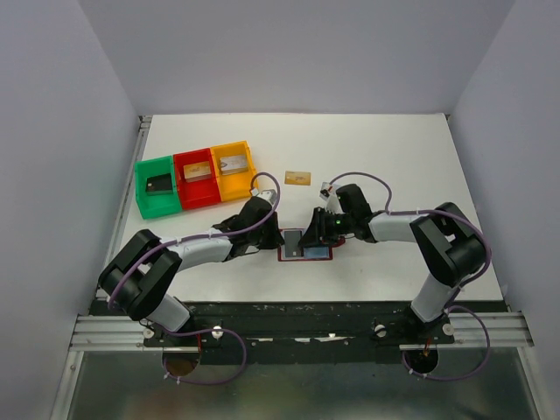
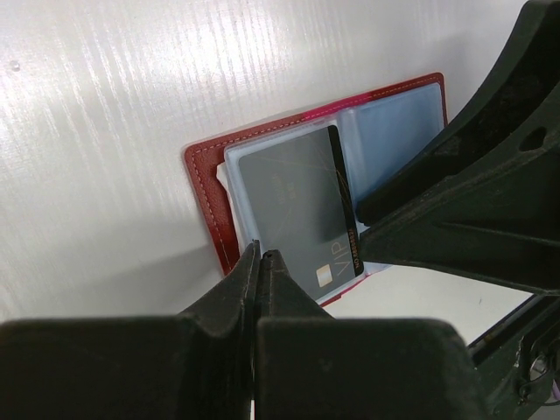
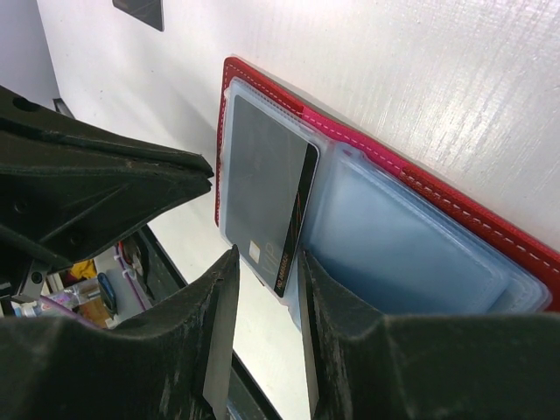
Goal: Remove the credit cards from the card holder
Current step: Remove the credit card from the card holder.
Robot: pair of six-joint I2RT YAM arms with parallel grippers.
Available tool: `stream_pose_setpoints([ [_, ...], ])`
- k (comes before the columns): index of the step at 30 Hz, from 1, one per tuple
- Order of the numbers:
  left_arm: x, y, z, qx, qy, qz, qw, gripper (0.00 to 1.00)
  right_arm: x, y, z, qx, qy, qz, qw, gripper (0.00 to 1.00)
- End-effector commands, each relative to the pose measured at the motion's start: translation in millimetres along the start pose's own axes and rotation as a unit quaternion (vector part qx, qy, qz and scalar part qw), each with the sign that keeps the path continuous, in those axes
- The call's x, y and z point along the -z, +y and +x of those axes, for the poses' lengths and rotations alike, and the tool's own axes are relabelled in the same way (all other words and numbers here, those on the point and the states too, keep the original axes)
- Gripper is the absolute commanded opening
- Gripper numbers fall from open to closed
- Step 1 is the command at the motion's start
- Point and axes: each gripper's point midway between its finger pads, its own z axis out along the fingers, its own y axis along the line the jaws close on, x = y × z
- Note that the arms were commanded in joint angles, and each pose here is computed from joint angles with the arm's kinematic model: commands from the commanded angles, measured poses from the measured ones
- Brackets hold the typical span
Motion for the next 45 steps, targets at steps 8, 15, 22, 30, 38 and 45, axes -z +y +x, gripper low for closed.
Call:
stream_pose_setpoints([
  [8, 4, 12, -1, -0.006, -0.002, -0.033, 0.999, 0.0, -8, -18, 2, -0.003, 0.008, 0.036, 0.999, 0.41],
  [15, 0, 14, 2, -0.005, 0.009, -0.039, 0.999, 0.0, -10, -16, 3, -0.005, 0.012, 0.029, 0.999, 0.4],
  [22, -4, 16, 6, -0.005, 0.018, -0.043, 0.999, 0.0, -10, -18, 3, -0.007, 0.014, 0.032, 0.999, 0.41],
  [30, -4, 17, 5, -0.003, 0.017, -0.044, 0.999, 0.0, -8, -43, 9, -0.021, 0.025, 0.103, 0.994, 0.41],
  [38, 4, 14, -4, -0.001, -0.007, -0.041, 0.999, 0.0, -6, -50, 13, -0.026, 0.031, 0.12, 0.992, 0.41],
  [45, 16, -2, -21, -0.004, -0.042, -0.011, 0.999, 0.0, -2, -40, 6, -0.02, 0.016, 0.109, 0.994, 0.43],
])
